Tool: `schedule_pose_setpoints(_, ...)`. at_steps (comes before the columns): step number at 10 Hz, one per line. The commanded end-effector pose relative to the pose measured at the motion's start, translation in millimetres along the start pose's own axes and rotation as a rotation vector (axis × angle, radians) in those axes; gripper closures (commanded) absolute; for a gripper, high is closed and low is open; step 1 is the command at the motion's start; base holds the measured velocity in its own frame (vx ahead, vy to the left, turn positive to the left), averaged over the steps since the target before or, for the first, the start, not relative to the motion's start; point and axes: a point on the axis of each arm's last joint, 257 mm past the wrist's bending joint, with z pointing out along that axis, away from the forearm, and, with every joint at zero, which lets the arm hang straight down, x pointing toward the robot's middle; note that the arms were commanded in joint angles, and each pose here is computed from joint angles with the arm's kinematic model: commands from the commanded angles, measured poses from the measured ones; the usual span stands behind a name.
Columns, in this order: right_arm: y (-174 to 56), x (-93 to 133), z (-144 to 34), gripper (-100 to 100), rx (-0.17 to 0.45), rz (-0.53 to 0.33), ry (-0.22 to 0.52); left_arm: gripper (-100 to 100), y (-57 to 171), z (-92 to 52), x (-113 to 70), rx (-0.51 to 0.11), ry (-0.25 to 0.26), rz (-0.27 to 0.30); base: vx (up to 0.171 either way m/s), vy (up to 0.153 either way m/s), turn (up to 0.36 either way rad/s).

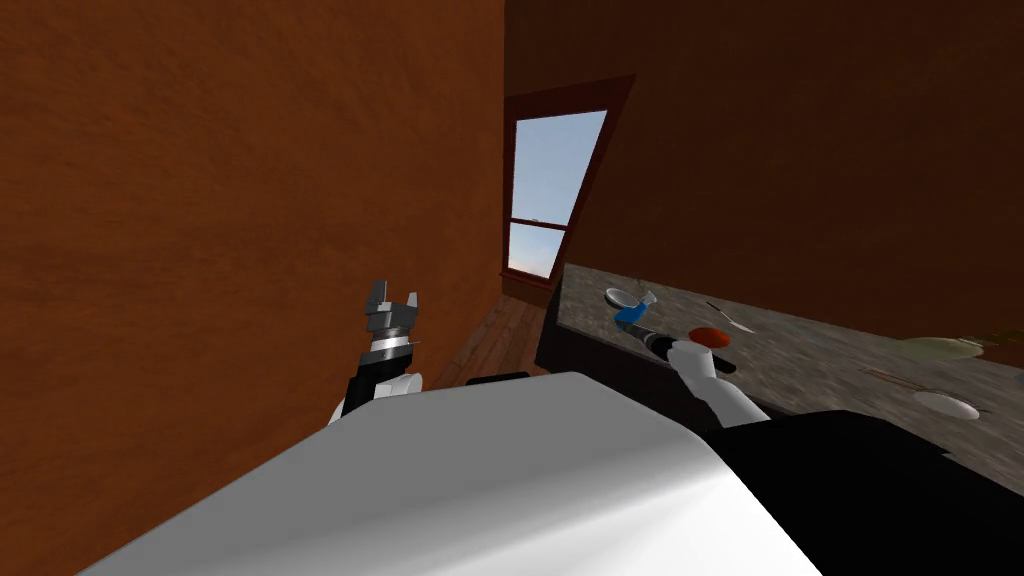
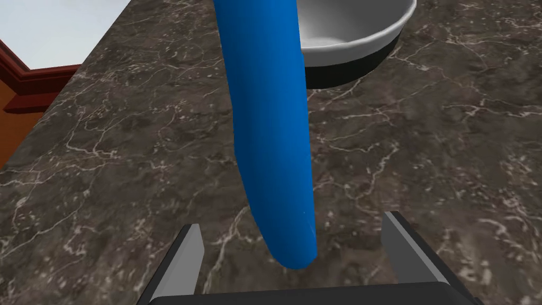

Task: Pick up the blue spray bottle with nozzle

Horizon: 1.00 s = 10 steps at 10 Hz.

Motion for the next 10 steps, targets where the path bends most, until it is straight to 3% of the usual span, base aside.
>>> schedule_pose_setpoints(1,-23.0,-3.7,12.4,-100,0.049,-0.027,-0.044,0,0.0,0.0,0.0,0.0,0.0,0.0,0.076,0.028,-0.327)
schedule_pose_setpoints(3,-27.9,3.2,17.7,-100,0.048,-0.074,-0.041,0,0.1,-0.1,-0.1,0.0,0.0,0.0,0.08,0.035,-0.37)
schedule_pose_setpoints(6,-51.8,34.8,30.2,-100,0.082,-0.065,0.014,0,0.0,0.0,0.0,0.0,0.0,0.0,-0.001,-0.001,0.004)
schedule_pose_setpoints(7,-57.2,20.7,35.9,-100,0.101,-0.11,-0.053,0,0.0,0.0,0.0,0.0,0.0,0.0,0.063,0.035,-0.349)
schedule_pose_setpoints(9,-75.8,43.0,45.3,-100,0.123,-0.143,-0.026,0,0.1,-0.1,-0.1,0.0,0.0,0.0,0.076,0.043,-0.361)
schedule_pose_setpoints(10,-93.3,66.9,51.7,-100,0.146,-0.138,0.015,0,0.0,-0.1,-0.1,0.0,0.0,0.0,0.028,0.011,-0.059)
